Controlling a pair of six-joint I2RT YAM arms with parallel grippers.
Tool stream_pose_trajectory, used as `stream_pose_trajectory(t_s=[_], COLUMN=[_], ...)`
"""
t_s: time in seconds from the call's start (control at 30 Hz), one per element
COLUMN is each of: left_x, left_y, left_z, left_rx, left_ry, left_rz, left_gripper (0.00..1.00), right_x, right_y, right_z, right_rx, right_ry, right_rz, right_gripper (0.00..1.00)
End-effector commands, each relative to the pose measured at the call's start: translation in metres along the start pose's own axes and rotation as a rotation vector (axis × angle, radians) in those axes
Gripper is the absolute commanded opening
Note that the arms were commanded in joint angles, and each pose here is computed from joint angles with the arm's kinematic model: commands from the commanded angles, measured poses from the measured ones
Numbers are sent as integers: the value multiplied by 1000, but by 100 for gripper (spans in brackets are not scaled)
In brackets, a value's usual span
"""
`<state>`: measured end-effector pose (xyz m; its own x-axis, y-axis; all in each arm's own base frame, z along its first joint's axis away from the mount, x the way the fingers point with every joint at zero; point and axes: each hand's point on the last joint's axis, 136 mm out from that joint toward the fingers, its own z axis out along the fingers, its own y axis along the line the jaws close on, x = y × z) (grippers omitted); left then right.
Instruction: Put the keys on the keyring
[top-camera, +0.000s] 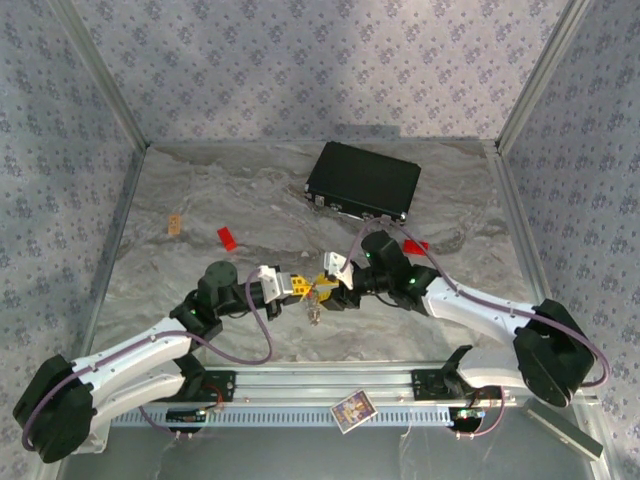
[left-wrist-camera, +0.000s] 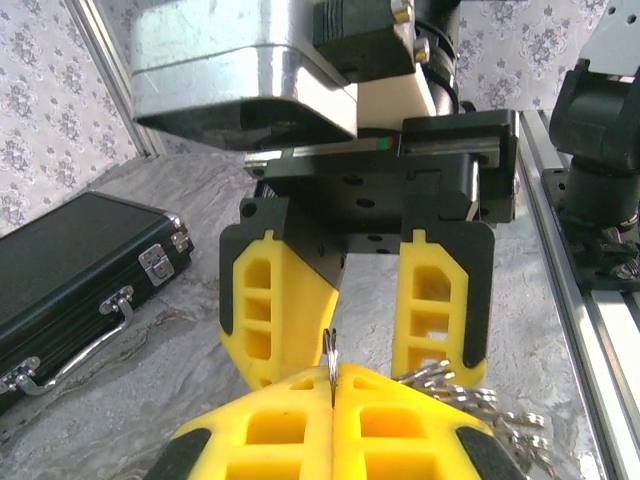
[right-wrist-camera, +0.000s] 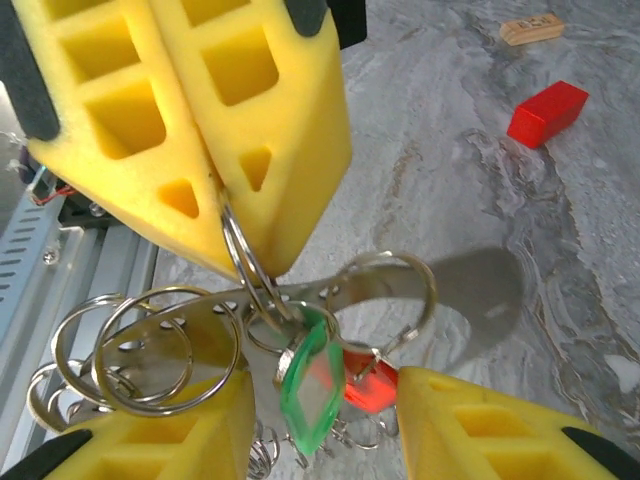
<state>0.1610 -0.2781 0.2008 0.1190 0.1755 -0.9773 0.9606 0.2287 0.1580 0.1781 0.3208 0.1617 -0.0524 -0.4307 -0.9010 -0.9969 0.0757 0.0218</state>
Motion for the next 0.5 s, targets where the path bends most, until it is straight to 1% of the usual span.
stream_pose_trajectory(t_s=[0.0,0.1,0.27,0.37,0.47], left_x=[-28,-31,-32,-31,-28], left_y=[2,3,4,5,5], left_z=[-3,-3,-3,-4,-4], left_rx=[-8,-11,-16,-23,-27], left_ry=[-103,-115,-112,-99,-79], left_rz=[38,38,37,40,45], left_gripper=[0,0,0,0,0], right_x=[-8,-11,-8,-8,-8], right_y=[9,8,2,-2,-6], right_z=[3,5,6,1,-8], right_rx=[-52,-49,-16,17,62], right_ry=[-53,-66,-44,-16,17], right_rz=[3,0,-4,-22,-46], right_gripper=[42,39,21,12,8])
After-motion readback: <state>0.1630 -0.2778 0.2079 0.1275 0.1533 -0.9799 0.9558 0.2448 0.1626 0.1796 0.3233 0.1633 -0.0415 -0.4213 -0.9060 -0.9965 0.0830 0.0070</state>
